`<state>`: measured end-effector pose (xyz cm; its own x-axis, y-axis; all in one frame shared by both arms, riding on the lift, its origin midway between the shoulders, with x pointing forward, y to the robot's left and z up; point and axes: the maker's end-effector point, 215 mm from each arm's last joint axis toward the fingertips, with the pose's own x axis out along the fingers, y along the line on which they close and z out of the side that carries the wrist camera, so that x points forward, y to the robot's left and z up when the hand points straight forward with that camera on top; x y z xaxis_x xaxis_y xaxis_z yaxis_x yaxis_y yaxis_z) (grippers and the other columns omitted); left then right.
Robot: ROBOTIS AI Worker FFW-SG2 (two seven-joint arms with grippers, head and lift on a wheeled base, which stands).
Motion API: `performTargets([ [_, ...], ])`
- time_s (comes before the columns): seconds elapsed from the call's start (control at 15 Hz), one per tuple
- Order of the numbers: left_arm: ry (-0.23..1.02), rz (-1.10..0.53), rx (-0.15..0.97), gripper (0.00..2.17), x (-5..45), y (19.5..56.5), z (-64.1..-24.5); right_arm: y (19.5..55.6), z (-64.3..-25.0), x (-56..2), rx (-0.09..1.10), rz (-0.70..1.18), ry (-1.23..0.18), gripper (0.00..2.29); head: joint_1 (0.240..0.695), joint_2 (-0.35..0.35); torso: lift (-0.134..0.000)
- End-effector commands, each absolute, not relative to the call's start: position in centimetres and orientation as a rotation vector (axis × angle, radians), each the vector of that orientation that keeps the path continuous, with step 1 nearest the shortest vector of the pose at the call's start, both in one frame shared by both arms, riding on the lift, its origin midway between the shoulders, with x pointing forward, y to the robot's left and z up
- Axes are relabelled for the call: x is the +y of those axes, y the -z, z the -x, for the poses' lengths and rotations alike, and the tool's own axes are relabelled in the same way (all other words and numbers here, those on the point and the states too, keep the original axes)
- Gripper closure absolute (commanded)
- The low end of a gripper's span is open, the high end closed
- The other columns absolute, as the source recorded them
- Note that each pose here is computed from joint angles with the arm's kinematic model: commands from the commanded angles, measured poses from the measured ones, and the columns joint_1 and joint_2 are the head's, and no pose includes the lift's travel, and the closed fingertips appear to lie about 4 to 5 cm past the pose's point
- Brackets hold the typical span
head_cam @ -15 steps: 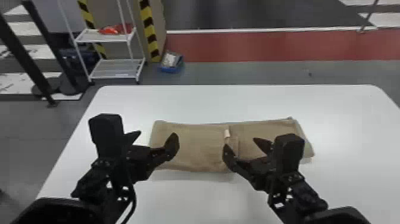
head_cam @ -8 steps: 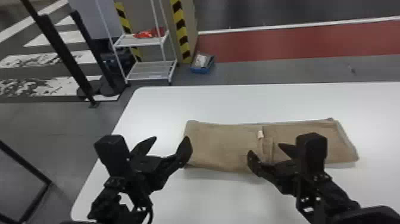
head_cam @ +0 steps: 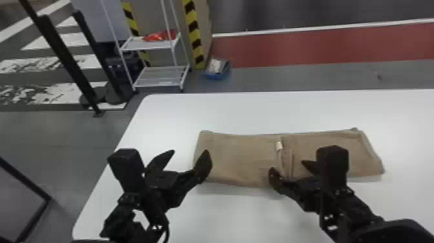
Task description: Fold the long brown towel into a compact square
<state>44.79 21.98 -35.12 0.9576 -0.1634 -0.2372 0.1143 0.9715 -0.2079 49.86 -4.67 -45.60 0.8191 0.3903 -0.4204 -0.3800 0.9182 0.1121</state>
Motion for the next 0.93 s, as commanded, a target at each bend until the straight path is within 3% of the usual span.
performTargets([
  [0.0, 0.144, 0.200, 0.264, 0.04, 21.8, 35.6, -44.9, 45.8, -50.2, -4.6, 0.456, -0.022, -0.410, 0.15, 0.695, 0.202, -0.123],
  [0.87, 0.173, 0.225, 0.280, 0.07, 20.6, 36.8, -45.9, 45.4, -51.7, -4.7, 0.436, -0.005, -0.410, 0.47, 0.695, 0.178, -0.123],
])
